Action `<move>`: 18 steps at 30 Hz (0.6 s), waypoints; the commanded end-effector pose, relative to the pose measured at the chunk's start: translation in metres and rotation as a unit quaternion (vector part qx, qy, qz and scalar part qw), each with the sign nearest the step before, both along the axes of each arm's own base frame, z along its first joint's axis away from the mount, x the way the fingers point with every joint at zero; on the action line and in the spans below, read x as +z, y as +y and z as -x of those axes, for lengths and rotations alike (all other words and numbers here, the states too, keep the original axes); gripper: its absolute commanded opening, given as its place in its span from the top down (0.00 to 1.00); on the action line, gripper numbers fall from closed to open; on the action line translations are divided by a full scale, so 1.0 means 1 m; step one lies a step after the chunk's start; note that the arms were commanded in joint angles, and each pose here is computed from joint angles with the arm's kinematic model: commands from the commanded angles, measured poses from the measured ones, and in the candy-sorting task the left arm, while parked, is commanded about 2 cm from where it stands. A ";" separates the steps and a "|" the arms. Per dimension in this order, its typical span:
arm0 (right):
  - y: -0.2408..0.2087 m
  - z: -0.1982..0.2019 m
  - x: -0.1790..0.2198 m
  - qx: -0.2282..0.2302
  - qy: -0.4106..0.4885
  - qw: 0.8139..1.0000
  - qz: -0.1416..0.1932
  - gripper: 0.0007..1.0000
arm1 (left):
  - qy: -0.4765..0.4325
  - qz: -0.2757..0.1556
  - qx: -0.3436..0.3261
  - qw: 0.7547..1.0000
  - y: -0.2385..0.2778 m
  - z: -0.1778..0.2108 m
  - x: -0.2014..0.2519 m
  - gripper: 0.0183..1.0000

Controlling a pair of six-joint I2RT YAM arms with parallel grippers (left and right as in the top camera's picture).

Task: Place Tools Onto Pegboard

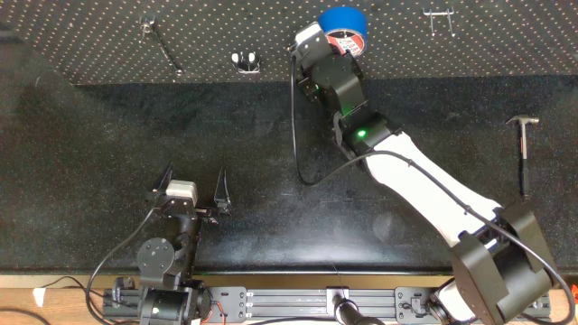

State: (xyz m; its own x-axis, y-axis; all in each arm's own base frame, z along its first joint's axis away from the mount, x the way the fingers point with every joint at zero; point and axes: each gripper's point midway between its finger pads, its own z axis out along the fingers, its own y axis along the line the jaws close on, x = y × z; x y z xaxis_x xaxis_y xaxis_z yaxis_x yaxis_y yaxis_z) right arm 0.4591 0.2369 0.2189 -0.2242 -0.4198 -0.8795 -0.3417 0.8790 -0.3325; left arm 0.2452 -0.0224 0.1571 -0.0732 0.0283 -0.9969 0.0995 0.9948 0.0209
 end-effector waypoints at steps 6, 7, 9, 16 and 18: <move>-0.047 0.079 0.037 -0.042 0.100 0.993 -0.041 0.00 | 0.002 -0.005 0.005 1.000 0.002 0.000 -0.002 0.00; -0.059 0.093 0.035 -0.056 0.126 0.990 -0.042 0.00 | 0.002 -0.005 0.005 1.000 0.002 0.000 -0.002 0.00; -0.100 0.121 0.018 -0.107 0.192 0.975 -0.032 0.00 | 0.002 -0.005 0.005 1.000 0.002 0.000 -0.002 0.00; -0.272 0.155 -0.032 -0.341 0.328 0.881 -0.010 0.00 | 0.002 -0.005 0.005 1.000 0.002 0.000 -0.002 0.00; -0.316 0.166 -0.047 -0.369 0.365 0.854 -0.014 0.00 | 0.002 -0.005 0.005 1.000 0.002 0.000 -0.002 0.00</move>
State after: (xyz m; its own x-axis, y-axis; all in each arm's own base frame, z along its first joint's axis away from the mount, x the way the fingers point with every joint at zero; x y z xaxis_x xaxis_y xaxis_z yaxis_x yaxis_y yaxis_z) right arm 0.3036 -0.0412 0.1863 -0.8861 0.0234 -0.4629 0.1545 0.9565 -0.2473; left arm 0.2452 -0.0224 0.1570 -0.0736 0.0283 -0.9969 0.0991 0.9949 0.0210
